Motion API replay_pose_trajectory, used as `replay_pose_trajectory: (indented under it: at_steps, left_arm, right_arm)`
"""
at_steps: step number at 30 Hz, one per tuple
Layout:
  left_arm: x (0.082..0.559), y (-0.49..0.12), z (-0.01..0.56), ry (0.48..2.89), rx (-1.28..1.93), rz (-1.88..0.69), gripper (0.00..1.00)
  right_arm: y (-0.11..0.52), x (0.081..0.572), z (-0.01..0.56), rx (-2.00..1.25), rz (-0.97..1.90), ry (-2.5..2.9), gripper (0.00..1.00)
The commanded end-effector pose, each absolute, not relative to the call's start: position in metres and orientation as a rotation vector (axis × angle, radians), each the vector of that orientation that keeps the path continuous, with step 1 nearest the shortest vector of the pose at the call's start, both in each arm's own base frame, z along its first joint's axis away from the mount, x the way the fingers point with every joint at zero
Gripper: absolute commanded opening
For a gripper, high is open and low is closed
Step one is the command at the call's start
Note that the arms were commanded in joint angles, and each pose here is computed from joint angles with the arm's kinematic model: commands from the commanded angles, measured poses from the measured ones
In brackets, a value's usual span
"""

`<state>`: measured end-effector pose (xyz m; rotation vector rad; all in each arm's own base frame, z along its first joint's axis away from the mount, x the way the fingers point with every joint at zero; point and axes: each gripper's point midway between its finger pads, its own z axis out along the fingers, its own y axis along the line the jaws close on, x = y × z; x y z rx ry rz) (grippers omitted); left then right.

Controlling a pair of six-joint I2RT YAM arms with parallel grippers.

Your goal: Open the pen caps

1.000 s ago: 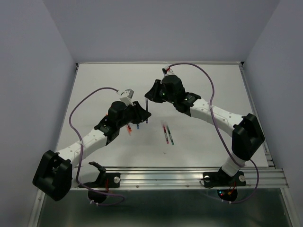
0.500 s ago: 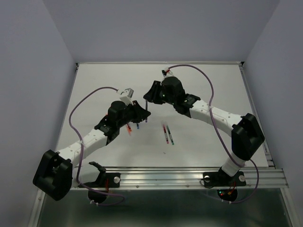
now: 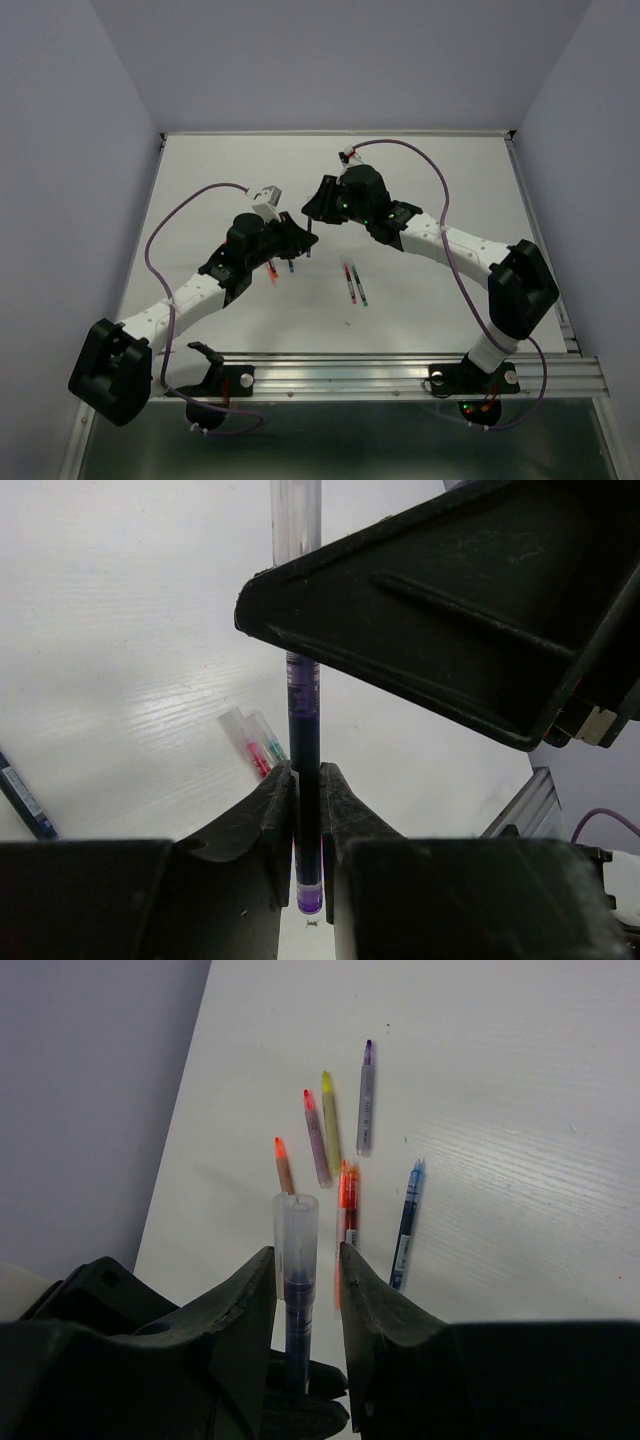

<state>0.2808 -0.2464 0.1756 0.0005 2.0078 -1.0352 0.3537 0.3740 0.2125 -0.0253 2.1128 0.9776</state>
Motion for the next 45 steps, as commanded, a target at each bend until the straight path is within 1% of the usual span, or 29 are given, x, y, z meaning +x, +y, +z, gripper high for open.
replay_pose_trajectory:
  at_steps: [1,4,8,18,28,34,35,36,38,41,42,44,45]
  left_arm:
    - [0.283,-0.252,0.212,1.88,0.043,-1.082,0.0]
    - [0.282,-0.252,0.213,1.876,0.048,-1.087,0.0]
    - [0.279,-0.252,0.214,1.874,0.053,-1.095,0.0]
    - [0.278,-0.252,0.21,1.88,0.045,-1.095,0.0]
    - [0.277,-0.252,0.213,1.872,0.052,-1.097,0.0]
    - [0.277,-0.252,0.211,1.876,0.051,-1.094,0.0]
    - [0.277,-0.252,0.211,1.876,0.05,-1.095,0.0]
    - [0.277,-0.252,0.211,1.877,0.048,-1.096,0.0]
    - [0.276,-0.252,0.212,1.871,0.049,-1.095,0.0]
    - [0.276,-0.251,0.214,1.866,0.053,-1.094,0.0]
    - [0.275,-0.252,0.214,1.866,0.054,-1.103,0.0]
    - [0.272,-0.252,0.213,1.87,0.054,-1.11,0.0]
    - [0.27,-0.251,0.211,1.874,0.051,-1.114,0.0]
  right_arm:
    - [0.374,0.358,0.244,-0.037,0.999,2.018,0.37]
    - [0.374,0.36,0.243,-0.028,0.996,2.019,0.41]
    - [0.375,0.363,0.247,-0.015,0.996,2.009,0.43]
    - [0.376,0.37,0.271,0.002,1.011,1.935,0.42]
    - [0.379,0.373,0.277,0.002,1.018,1.921,0.43]
    - [0.381,0.373,0.282,0.003,1.04,1.906,0.4]
    - [0.381,0.373,0.283,0.004,1.044,1.901,0.39]
    - [0.382,0.373,0.283,0.001,1.045,1.902,0.35]
    - [0.381,0.373,0.282,0.0,1.042,1.903,0.32]
    - [0.38,0.374,0.28,0.007,1.032,1.905,0.2]
    - [0.379,0.375,0.28,0.014,1.023,1.901,0.12]
    - [0.376,0.379,0.281,0.014,0.994,1.888,0.04]
    - [0.375,0.381,0.282,0.014,0.981,1.881,0.01]
